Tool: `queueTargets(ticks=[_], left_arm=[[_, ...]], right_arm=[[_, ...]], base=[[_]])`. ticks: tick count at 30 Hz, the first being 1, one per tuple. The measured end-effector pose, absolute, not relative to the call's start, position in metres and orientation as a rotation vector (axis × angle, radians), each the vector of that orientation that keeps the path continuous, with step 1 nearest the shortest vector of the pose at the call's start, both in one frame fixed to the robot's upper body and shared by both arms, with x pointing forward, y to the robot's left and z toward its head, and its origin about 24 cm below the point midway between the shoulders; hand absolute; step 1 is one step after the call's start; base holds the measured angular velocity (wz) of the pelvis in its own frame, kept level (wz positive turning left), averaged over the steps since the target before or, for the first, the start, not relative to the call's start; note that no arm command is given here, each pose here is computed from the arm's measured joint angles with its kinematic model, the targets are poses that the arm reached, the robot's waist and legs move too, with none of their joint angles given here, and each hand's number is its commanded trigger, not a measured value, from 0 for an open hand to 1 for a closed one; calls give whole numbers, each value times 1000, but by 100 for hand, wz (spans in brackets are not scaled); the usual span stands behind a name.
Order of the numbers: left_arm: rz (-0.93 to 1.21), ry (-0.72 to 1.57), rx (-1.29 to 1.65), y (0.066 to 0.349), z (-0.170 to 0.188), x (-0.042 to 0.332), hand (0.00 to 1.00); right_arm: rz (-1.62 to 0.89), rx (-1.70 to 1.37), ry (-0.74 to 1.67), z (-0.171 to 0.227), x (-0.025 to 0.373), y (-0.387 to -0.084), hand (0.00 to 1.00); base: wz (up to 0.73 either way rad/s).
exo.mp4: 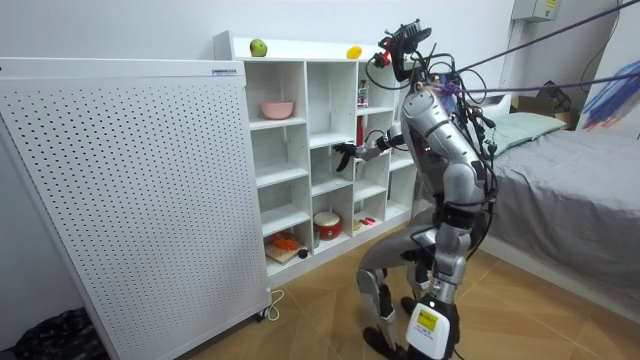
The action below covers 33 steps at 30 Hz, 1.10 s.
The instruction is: Arrange fruit in the closet
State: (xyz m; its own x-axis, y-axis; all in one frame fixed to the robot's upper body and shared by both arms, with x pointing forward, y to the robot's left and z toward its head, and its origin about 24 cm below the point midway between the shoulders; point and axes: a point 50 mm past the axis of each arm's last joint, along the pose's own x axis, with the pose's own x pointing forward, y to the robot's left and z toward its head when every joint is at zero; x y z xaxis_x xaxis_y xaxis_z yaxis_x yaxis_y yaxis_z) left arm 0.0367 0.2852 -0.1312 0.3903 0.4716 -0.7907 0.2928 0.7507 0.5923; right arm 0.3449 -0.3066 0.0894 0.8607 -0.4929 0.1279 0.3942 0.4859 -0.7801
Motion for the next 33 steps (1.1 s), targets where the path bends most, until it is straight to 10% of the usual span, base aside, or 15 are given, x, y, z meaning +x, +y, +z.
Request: queueTargets(ticks=[18,33], left_arm=[[127,1226,616,262,-152,45,0],[227,1181,617,246,-153,31,0]], right_arm=[[195,-1019,568,-87,201,-238,0],[-129,-461,1043,-151,62,-231,0]], base=[[-5],[-1]])
